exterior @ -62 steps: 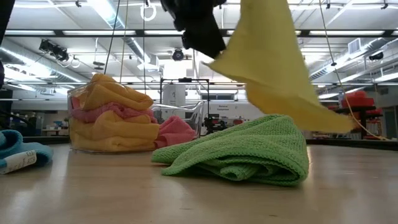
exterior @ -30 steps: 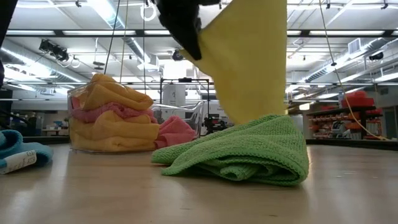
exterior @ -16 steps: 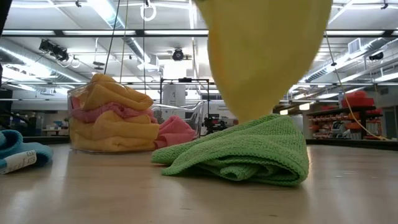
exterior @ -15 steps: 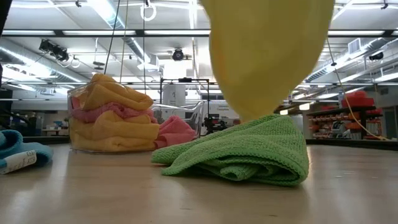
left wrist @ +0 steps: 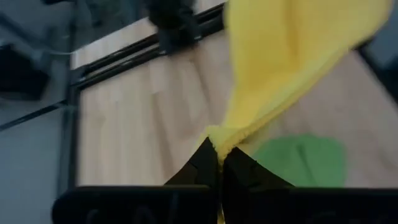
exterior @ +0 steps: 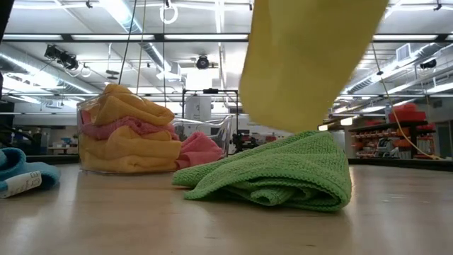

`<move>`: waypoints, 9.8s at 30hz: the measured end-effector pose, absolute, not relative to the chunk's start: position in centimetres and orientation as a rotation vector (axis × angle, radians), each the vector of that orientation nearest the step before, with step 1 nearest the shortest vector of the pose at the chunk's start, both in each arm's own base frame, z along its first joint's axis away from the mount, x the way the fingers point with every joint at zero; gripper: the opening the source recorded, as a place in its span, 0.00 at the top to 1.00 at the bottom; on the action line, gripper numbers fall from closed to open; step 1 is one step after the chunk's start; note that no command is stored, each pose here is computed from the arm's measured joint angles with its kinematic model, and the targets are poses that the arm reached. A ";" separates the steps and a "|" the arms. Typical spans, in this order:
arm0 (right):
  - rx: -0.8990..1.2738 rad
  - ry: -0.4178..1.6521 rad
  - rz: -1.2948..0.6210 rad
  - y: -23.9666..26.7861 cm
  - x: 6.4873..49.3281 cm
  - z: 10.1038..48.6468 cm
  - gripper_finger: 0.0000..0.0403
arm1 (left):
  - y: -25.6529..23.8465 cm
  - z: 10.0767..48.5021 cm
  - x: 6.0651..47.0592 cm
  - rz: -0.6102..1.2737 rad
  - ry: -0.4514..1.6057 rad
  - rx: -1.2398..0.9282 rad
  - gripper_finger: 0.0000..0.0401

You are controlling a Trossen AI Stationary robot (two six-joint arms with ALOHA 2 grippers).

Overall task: Fold microfiber towels
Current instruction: Fold the yellow microfiber towel

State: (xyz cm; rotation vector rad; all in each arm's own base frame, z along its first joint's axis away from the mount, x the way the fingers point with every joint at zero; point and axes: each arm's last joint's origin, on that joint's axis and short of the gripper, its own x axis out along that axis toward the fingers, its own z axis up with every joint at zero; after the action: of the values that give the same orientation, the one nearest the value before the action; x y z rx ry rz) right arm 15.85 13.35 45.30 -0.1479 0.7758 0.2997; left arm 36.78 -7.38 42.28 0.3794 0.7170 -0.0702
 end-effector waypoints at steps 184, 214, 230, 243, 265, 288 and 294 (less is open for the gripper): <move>-0.241 1.291 -0.100 8.5 19.7 20.9 0.99 | -7.2 22.0 42.2 -0.114 1.014 0.275 0.97; 0.320 1.678 -0.370 10.1 13.7 15.5 0.67 | -6.6 20.8 44.9 -0.179 0.764 0.369 0.96; 0.132 1.318 -0.231 12.6 16.2 18.7 0.57 | -7.9 20.9 44.7 -0.235 0.744 0.367 0.93; -0.135 0.733 -0.253 13.4 18.2 17.7 0.57 | -7.7 20.9 46.1 -0.116 0.617 0.337 0.97; -0.191 0.553 -0.347 14.6 20.6 16.5 0.57 | -8.0 18.6 46.7 -0.093 0.651 0.315 0.92; -0.119 0.775 -0.388 12.3 18.2 16.7 0.57 | -6.9 16.2 47.2 -0.074 0.720 0.297 0.62; 0.023 0.936 -0.428 10.0 18.3 15.3 0.57 | -7.0 17.6 46.0 -0.081 0.794 0.304 0.67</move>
State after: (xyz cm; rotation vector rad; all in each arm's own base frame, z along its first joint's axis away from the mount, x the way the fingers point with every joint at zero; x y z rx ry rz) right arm 18.25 10.01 15.34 0.0230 0.9365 -0.4282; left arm 45.99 -7.04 17.56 0.3037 0.7939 -0.0809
